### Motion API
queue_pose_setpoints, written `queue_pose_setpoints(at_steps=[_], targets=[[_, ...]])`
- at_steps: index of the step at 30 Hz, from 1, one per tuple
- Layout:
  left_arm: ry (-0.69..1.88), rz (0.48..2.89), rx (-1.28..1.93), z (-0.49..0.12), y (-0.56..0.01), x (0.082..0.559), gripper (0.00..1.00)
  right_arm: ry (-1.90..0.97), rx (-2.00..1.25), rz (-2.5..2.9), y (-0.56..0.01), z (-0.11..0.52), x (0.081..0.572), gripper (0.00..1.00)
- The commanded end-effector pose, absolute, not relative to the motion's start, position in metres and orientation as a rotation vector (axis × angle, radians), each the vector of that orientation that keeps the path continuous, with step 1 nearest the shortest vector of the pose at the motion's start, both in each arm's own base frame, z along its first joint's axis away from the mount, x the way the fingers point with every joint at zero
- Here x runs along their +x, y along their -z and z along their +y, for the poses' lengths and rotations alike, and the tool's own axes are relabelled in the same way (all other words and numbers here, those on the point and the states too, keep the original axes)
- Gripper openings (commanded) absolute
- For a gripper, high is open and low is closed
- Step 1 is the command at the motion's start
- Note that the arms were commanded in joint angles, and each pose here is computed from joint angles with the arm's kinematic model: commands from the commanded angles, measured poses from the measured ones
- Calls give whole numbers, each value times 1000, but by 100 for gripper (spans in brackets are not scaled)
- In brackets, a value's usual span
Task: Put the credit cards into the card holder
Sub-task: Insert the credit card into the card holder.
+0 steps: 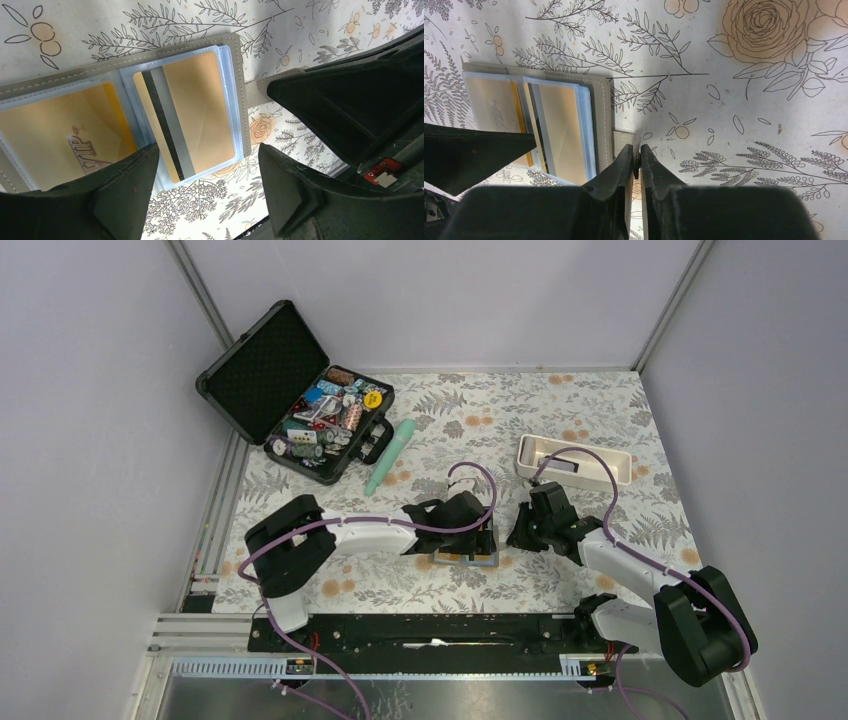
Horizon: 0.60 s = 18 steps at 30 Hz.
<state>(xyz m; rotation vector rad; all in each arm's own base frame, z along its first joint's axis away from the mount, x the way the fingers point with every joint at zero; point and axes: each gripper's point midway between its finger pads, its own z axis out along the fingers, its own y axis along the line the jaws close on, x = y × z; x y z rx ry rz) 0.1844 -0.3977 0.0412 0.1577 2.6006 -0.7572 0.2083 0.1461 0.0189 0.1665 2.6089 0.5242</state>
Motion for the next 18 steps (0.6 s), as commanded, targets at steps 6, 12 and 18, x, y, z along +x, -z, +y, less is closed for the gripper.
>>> queue_pose_setpoints(at_steps=[6, 12, 18], targets=[[853, 2541, 187, -422, -59, 187, 75, -532, 165, 2605, -19, 147, 208, 0], [874, 2520, 201, -428, -66, 188, 75, -538, 163, 2605, -19, 148, 209, 0], [899, 2506, 221, -435, -70, 187, 75, -539, 160, 2605, -19, 149, 209, 0]])
